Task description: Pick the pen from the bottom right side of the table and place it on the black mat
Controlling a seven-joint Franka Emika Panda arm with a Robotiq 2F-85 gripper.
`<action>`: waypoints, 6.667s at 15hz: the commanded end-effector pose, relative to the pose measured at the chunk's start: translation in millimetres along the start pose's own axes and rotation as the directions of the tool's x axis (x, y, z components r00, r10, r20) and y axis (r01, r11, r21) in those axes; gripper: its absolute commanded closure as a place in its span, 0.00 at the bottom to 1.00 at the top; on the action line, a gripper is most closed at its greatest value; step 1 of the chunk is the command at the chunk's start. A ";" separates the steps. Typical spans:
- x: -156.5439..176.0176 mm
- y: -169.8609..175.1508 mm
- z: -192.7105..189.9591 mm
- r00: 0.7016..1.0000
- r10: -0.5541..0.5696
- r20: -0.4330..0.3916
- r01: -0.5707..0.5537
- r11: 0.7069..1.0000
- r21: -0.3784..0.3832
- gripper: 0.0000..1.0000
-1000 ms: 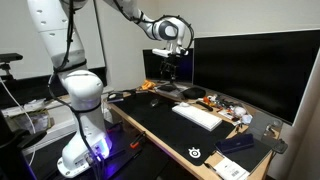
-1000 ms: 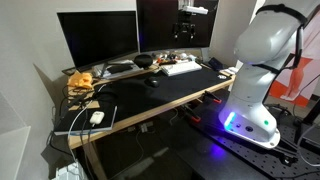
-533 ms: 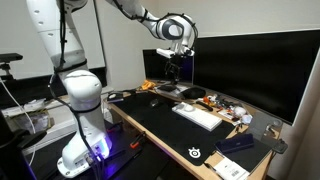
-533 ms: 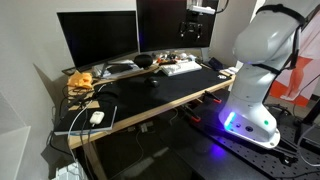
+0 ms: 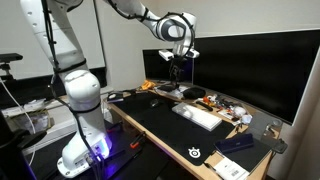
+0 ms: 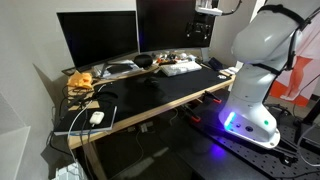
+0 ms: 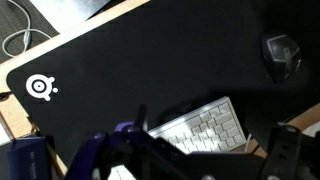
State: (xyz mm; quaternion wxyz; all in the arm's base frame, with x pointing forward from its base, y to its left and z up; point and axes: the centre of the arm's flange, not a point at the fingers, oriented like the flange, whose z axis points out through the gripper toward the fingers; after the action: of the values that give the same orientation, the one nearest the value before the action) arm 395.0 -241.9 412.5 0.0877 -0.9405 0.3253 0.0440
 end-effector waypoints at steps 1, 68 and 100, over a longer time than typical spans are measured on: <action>0.3 -0.3 0.5 1.000 -0.001 0.001 0.001 1.000 -0.001 0.00; 65.6 311.0 122.4 0.413 0.904 -0.109 -0.901 0.423 0.099 0.00; 41.4 326.5 206.2 0.335 0.904 -0.267 -0.937 0.349 0.005 1.00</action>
State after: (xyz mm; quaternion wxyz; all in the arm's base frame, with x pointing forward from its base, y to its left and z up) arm 221.1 -490.0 170.8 -0.0514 -0.5943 0.8025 0.0074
